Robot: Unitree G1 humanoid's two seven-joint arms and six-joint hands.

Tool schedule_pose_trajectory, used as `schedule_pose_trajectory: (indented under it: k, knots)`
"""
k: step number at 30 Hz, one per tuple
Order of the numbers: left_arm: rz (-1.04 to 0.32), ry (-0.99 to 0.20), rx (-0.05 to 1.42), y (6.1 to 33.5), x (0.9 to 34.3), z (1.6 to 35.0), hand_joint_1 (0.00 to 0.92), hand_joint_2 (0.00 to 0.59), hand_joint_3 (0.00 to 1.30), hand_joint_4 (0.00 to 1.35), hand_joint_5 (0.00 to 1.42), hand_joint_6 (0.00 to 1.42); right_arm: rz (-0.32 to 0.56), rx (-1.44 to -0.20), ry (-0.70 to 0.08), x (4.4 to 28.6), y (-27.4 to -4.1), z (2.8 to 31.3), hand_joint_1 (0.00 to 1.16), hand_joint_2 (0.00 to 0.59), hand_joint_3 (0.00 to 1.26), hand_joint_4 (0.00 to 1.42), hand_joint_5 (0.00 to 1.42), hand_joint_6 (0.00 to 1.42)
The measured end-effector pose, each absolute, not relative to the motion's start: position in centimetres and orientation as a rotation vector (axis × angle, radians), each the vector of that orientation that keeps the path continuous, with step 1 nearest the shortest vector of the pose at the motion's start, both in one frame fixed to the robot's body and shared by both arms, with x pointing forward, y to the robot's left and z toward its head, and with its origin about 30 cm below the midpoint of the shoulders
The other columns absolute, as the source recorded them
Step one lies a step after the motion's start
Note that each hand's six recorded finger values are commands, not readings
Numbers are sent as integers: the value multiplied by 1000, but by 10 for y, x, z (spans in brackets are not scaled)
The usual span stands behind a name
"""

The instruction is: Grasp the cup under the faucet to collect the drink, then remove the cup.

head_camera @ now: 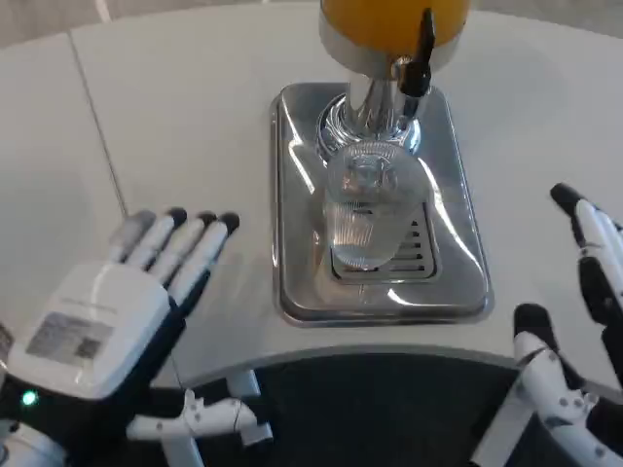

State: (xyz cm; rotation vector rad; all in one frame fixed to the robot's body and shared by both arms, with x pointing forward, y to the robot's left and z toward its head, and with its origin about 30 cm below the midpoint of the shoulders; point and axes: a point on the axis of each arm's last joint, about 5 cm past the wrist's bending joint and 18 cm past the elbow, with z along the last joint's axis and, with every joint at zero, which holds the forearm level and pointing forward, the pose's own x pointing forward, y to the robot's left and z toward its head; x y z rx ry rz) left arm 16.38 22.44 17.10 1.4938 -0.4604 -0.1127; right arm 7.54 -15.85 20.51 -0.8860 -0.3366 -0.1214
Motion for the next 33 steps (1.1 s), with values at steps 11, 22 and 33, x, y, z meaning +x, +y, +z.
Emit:
schedule_pose_trajectory:
  k: [11, 22, 33]
  knots:
    - [-131, -381, 1484, 210, 143, 152, 0, 29, 0, 0, 0, 0, -126, -723, -359, 96, -161, 215, 0, 566, 0, 0, 0, 0]
    - [-93, -375, 1397, 202, 140, 144, 0, 42, 0, 0, 0, 0, -135, -634, -462, 130, -160, 228, 0, 566, 0, 0, 0, 0]
    - [-91, -372, 1370, 199, 140, 142, 0, 48, 0, 0, 0, 0, -165, -549, -508, 157, -153, 232, 0, 576, 0, 0, 0, 0]
